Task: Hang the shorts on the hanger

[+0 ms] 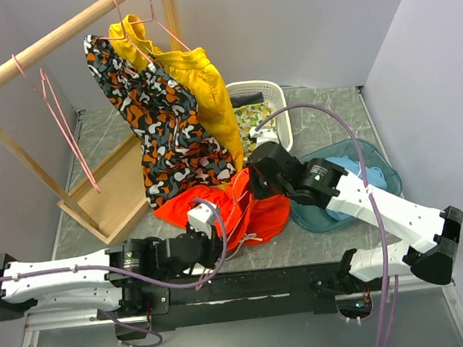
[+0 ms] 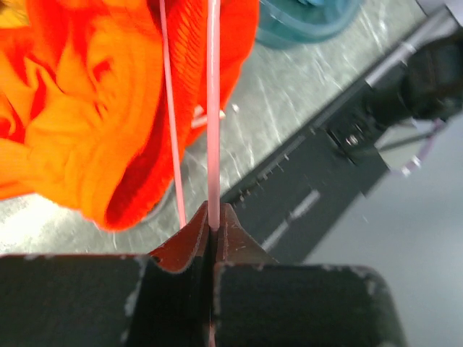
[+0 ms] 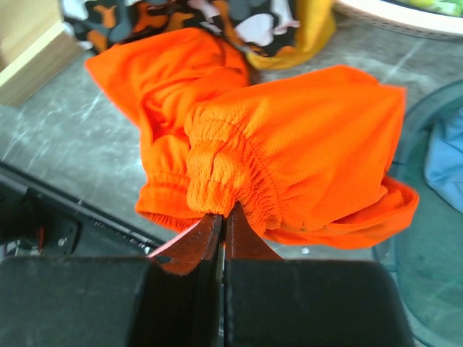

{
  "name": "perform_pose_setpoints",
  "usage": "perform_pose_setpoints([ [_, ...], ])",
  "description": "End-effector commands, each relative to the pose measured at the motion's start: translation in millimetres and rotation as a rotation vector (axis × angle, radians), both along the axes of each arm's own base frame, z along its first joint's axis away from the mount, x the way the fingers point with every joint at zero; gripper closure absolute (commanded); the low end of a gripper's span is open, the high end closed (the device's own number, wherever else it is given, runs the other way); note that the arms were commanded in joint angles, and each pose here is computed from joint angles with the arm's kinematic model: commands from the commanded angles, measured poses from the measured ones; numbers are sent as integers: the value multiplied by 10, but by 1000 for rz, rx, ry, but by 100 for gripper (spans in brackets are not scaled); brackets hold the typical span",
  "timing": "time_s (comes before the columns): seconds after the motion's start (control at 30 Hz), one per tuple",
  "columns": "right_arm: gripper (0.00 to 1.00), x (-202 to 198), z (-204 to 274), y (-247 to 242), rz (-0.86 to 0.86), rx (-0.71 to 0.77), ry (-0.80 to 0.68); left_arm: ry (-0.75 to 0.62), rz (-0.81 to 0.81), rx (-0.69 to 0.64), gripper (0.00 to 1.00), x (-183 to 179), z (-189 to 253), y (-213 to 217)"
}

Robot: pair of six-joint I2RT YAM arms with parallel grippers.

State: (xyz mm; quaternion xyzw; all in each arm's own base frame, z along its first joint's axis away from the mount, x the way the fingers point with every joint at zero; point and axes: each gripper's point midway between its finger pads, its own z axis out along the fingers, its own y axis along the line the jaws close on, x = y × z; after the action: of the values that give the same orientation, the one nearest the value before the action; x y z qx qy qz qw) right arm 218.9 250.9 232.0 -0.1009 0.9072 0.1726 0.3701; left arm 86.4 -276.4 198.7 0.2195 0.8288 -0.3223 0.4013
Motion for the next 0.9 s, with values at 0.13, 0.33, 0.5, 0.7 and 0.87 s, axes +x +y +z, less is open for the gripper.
perform_pose_setpoints([
  [0.13, 72, 42, 219, -61, -55, 70, -51, -122, 199, -298, 99, 281, 381, -85],
  [0.33, 41, 80, 475, -317, -156, 202, -78, -134, 188, -278, 99, 282, 207, -139],
  [0.5, 28, 156, 539, -443, -248, 311, -57, -145, 160, -276, 99, 259, 174, -211],
  [0.7, 31, 395, 372, -392, -326, 459, 132, -163, 123, -254, 99, 232, 158, -284],
  [0.87, 33, 528, 48, -379, -401, 494, 290, -201, 70, -192, 99, 173, 116, -406],
])
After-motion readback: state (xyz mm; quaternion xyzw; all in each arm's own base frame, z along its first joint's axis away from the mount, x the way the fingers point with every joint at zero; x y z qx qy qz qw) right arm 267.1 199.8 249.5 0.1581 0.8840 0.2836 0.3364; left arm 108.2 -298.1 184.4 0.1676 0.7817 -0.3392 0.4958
